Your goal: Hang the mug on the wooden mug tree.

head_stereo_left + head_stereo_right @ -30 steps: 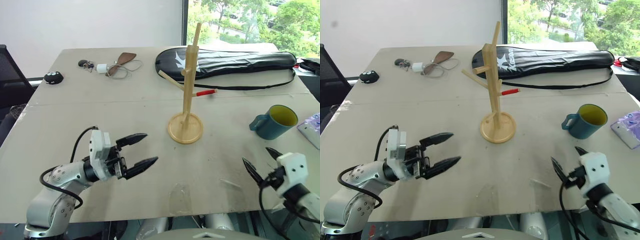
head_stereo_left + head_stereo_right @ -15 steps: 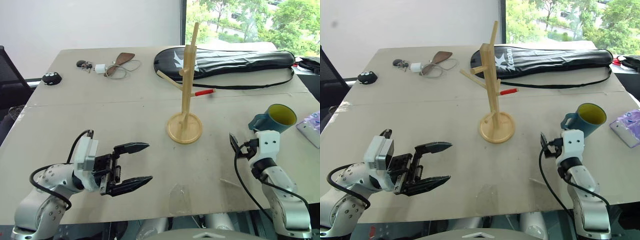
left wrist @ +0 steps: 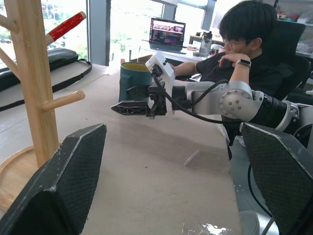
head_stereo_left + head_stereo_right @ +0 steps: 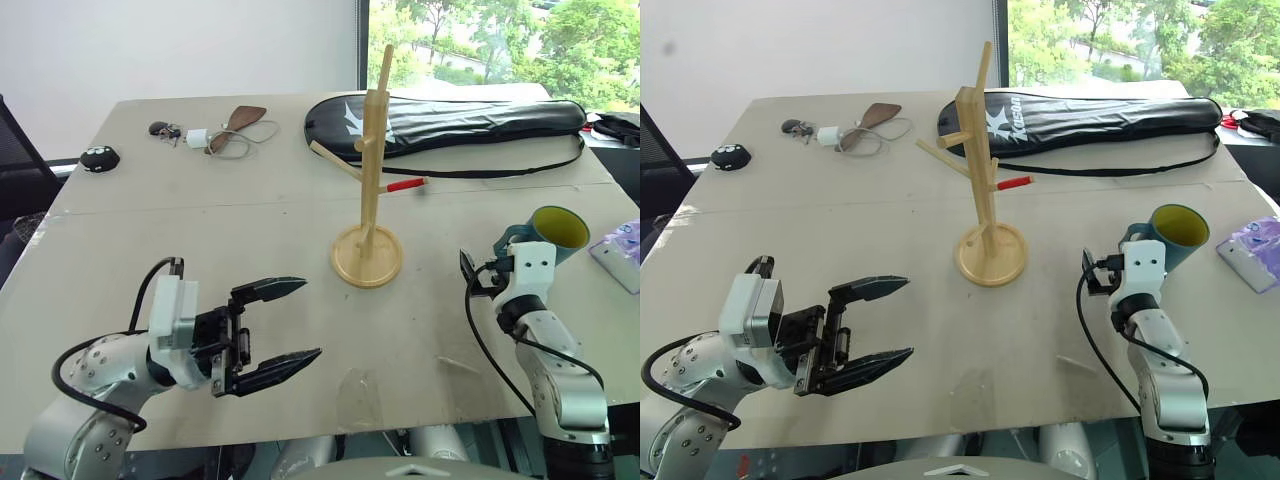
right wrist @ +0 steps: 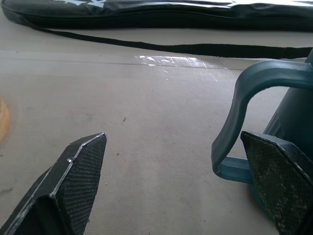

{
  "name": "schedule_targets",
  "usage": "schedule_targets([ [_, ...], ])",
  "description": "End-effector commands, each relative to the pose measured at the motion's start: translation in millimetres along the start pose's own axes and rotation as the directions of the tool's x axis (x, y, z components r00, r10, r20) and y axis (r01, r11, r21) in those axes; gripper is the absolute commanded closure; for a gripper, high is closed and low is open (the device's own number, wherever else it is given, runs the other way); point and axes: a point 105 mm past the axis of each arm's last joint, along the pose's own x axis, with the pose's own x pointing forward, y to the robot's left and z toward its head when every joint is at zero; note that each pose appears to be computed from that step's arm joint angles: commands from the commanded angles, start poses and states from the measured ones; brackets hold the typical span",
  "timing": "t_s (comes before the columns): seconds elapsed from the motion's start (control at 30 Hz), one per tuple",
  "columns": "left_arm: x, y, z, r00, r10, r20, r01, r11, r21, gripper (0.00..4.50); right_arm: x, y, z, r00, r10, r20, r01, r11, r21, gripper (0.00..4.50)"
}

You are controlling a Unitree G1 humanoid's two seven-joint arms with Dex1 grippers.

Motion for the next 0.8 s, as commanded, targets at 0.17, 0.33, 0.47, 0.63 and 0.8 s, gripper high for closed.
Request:
schedule_targets([
  [0.17,3,-5,10,1.0,-0.003,0.006,0.002,0.999,0.032,0.0,9,-15,7,0.999,-0.046,0.028,0.046,0.999,-0.028,3.21],
  [0.33,2,-7,11,1.0,0.011,0.005,-0.012,0.999,0.034,0.0,9,-23,11,0.998,-0.039,0.044,0.041,0.998,-0.048,4.46],
  [0.47,3,-8,11,1.0,0.026,0.009,-0.027,0.999,0.033,0.0,3,-23,22,0.996,0.033,0.084,-0.028,0.998,-0.052,4.46],
  [0.63,3,0,15,0.99,0.111,0.09,-0.116,0.992,0.047,0.0,-20,-2,69,0.913,0.381,0.149,-0.368,0.924,-0.108,4.46],
  [0.8,-7,7,20,0.954,0.223,0.202,-0.237,0.97,0.048,0.0,-28,21,98,0.801,0.591,0.091,-0.571,0.801,-0.179,4.46],
])
